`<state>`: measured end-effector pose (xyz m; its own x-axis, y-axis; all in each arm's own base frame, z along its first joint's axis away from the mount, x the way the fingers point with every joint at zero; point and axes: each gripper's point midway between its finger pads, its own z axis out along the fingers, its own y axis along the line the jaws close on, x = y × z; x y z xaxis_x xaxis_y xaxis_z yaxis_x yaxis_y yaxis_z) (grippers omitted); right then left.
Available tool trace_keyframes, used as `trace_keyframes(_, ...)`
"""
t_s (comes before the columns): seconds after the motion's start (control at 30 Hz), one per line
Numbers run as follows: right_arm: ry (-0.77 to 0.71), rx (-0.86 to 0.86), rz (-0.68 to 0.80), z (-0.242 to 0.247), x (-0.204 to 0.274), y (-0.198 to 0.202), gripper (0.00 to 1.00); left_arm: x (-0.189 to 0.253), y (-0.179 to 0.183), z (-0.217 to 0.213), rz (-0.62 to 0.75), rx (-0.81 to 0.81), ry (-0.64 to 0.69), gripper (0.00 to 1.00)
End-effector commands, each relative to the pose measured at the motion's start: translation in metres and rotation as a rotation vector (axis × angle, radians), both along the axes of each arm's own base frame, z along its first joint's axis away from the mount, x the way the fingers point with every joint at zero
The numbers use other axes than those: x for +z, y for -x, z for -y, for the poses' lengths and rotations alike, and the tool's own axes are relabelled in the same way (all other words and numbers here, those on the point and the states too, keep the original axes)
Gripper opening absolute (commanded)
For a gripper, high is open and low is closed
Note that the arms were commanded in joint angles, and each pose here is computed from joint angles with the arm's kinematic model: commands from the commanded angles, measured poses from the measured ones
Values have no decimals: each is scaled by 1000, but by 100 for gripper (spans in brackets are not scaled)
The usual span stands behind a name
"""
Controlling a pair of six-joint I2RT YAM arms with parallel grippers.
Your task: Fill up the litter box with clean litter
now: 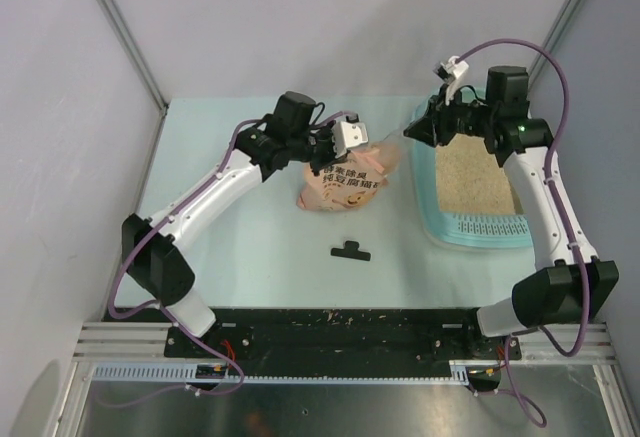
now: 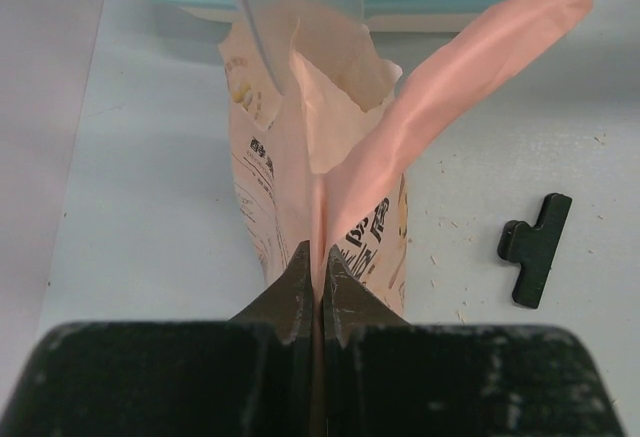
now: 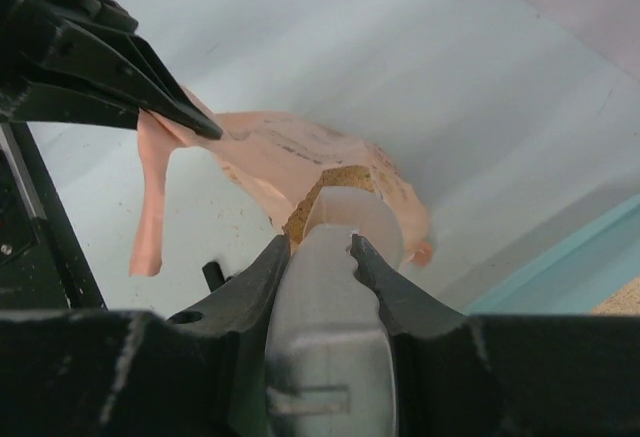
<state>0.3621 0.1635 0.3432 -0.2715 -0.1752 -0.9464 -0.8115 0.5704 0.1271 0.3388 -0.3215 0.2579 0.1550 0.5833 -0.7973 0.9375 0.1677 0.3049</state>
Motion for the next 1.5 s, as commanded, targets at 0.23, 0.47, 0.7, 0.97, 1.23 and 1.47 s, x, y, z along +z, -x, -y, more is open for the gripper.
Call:
trace_keyframes(0.23, 159, -127, -10, -47, -49, -37, 0, 52, 21, 7, 86, -40, 126, 1)
trace_keyframes(0.47, -100, -665, -198, -15, -44, -76, 0, 53, 14, 5, 104, 6, 109, 0)
trace_keyframes(0.7, -34, -601, -240, -36, -76, -64, 0, 52, 18, 8, 74, -3, 124, 0)
trace_keyframes(0.97, 87, -539, -279, -51, -130, -42, 0, 58, 18, 15, 41, -9, 155, 0)
trace_keyframes(1.23, 130, -503, -320, -60, -179, -20, 0, 54, 17, 25, -1, -24, 177, 0)
trace_keyframes(1.47, -33, -345, -436, -99, -188, 2, 0, 51, 21, 37, -22, -48, 183, 0)
